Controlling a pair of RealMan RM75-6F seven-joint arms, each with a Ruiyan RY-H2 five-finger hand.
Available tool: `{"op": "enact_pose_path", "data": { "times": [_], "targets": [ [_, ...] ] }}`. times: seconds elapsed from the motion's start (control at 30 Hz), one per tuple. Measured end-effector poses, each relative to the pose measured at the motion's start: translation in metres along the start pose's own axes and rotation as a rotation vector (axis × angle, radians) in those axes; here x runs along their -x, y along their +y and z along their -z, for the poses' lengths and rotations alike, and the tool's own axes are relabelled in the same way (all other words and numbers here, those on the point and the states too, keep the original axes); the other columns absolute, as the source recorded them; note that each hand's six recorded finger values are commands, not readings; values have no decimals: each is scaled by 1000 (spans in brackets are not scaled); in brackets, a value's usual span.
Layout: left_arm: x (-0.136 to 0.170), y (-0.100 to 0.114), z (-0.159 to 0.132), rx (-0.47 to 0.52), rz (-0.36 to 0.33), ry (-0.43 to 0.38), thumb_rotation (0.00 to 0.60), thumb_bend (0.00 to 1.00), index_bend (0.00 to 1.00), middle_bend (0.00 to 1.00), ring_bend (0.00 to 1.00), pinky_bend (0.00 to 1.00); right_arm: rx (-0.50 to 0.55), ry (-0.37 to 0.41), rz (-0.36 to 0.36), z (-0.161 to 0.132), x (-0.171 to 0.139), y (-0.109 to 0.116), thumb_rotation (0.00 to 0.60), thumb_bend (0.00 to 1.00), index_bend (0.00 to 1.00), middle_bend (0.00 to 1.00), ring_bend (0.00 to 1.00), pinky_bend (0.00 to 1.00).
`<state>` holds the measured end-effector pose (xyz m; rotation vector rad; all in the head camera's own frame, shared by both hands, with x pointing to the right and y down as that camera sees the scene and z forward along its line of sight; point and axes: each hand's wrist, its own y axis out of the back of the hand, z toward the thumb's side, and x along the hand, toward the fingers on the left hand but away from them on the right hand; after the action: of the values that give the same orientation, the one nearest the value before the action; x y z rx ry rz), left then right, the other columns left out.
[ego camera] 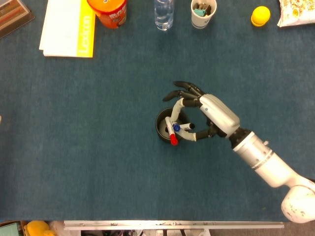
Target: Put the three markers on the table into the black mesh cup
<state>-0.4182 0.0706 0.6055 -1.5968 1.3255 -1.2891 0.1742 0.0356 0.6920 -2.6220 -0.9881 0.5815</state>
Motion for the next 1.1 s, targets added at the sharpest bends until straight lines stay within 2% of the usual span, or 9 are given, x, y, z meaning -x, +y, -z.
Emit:
{"op": "enact_pose_path", "data": {
  "times": [0.1, 0.17, 0.27, 0.4, 0.47, 0.73, 0.83, 0.93, 1.1],
  "targets": [
    [0, 0, 0, -1, 0, 0, 600, 230, 259, 6, 0, 79, -2, -19, -3, 7, 0, -2, 600, 379, 667, 283, 59, 0],
    [0, -1, 1, 1, 2, 2, 600, 230, 259, 6, 0, 79, -8, -33, -8, 13, 1, -4, 600, 379, 618, 263, 58, 0],
    [1, -1, 1, 7, 3, -1, 600, 230, 259, 6, 0, 79, -19, -47, -26, 19, 2, -7, 600, 349, 466, 209, 26, 0],
    [1, 0, 2, 7, -2, -1, 600, 230, 259, 6, 0, 79, -28, -42, -51, 21, 5, -9, 600, 297, 184, 131, 0, 0],
    [1, 0, 3, 6, -1, 0, 600, 230, 259, 6, 0, 79, -25, -35, -59, 20, 6, -10, 600, 290, 119, 114, 0, 0],
    [-2, 4, 4, 12, -5, 0, 600, 229, 259, 7, 0, 79, -50, 26, -16, 5, 1, 7, 600, 293, 111, 112, 0, 0],
    [-3, 3, 5, 8, -2, 3, 600, 230, 259, 7, 0, 79, -86, 43, 40, 1, -5, 24, 600, 313, 182, 134, 0, 0],
    [-5, 2, 7, -6, -5, 4, 600, 230, 259, 7, 0, 79, -174, 46, 100, 1, -13, 41, 600, 354, 226, 144, 0, 0],
    [-6, -1, 10, -41, -19, 8, 600, 230, 259, 7, 0, 79, -417, -6, 206, 9, -40, 78, 600, 370, 245, 167, 0, 0]
  ]
}}
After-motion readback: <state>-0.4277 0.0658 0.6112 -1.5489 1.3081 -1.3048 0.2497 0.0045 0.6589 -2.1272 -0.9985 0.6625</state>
